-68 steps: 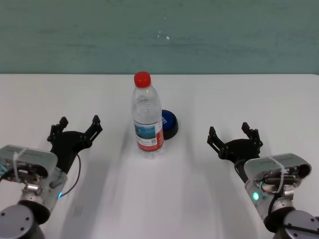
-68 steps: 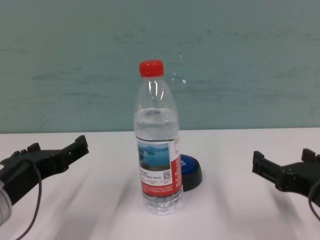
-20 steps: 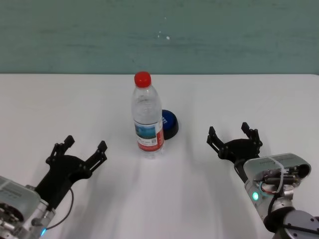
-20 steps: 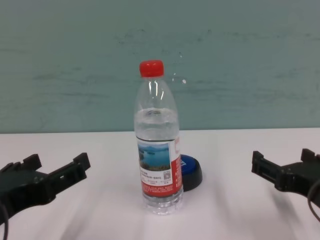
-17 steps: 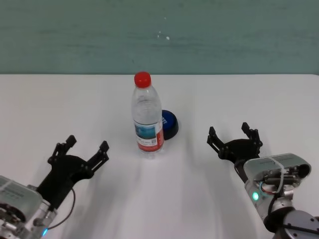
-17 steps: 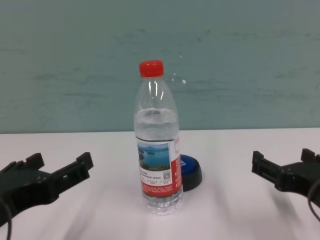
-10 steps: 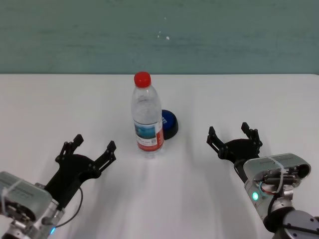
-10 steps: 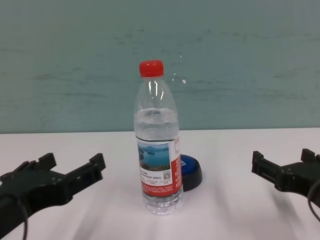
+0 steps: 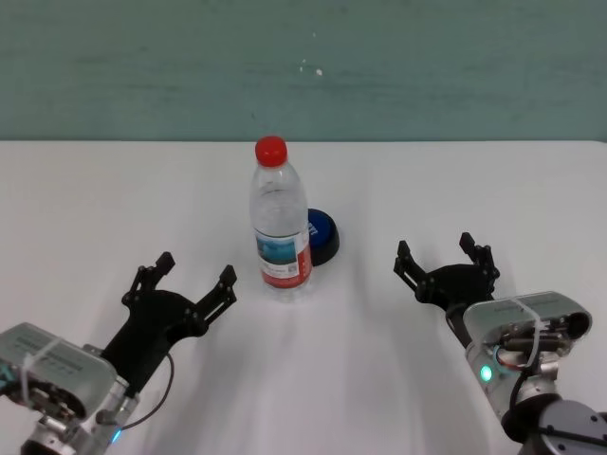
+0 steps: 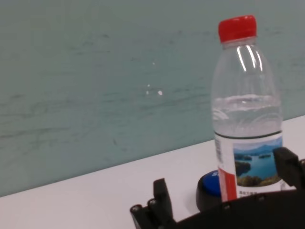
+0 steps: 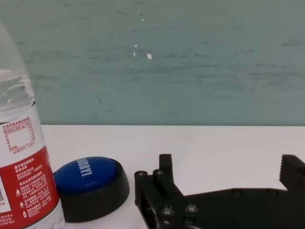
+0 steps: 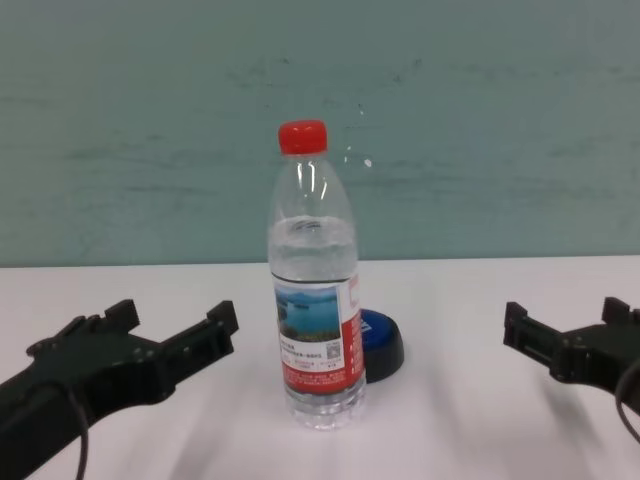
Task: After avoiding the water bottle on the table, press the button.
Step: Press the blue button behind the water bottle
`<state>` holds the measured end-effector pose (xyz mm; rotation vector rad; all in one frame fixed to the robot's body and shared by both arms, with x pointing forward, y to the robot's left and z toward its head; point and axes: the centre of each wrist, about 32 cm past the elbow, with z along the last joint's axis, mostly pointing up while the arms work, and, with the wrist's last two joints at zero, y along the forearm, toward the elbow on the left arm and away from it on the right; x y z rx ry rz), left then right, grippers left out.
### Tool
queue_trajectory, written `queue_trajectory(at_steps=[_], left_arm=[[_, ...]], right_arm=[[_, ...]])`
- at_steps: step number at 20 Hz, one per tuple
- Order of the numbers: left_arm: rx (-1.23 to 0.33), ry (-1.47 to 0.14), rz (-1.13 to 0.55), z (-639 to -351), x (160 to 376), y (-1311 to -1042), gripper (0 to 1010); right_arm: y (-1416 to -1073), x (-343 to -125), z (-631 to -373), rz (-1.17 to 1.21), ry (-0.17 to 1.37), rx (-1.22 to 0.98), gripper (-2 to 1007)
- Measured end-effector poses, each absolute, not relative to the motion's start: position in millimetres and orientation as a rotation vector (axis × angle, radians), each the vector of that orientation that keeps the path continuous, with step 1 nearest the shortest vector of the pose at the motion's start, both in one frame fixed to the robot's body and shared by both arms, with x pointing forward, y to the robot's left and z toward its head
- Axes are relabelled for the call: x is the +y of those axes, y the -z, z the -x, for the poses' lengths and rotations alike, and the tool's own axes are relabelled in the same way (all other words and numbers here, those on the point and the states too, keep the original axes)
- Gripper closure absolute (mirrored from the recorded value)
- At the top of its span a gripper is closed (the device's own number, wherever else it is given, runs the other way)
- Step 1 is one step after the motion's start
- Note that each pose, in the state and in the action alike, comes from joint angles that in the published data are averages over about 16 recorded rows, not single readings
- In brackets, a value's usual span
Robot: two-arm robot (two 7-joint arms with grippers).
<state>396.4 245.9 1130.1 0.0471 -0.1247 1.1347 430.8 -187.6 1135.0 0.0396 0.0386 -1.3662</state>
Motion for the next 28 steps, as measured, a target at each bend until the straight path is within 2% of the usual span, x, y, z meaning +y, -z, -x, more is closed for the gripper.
queue_trajectory(at_steps=[28], left_arm=[[-0.136,-1.122,-0.058,-397.4,231.5,-1124.5,0]], right_arm=[[-1135.0,-187.6,-430.8,-0.040,1.366,0.039,1]])
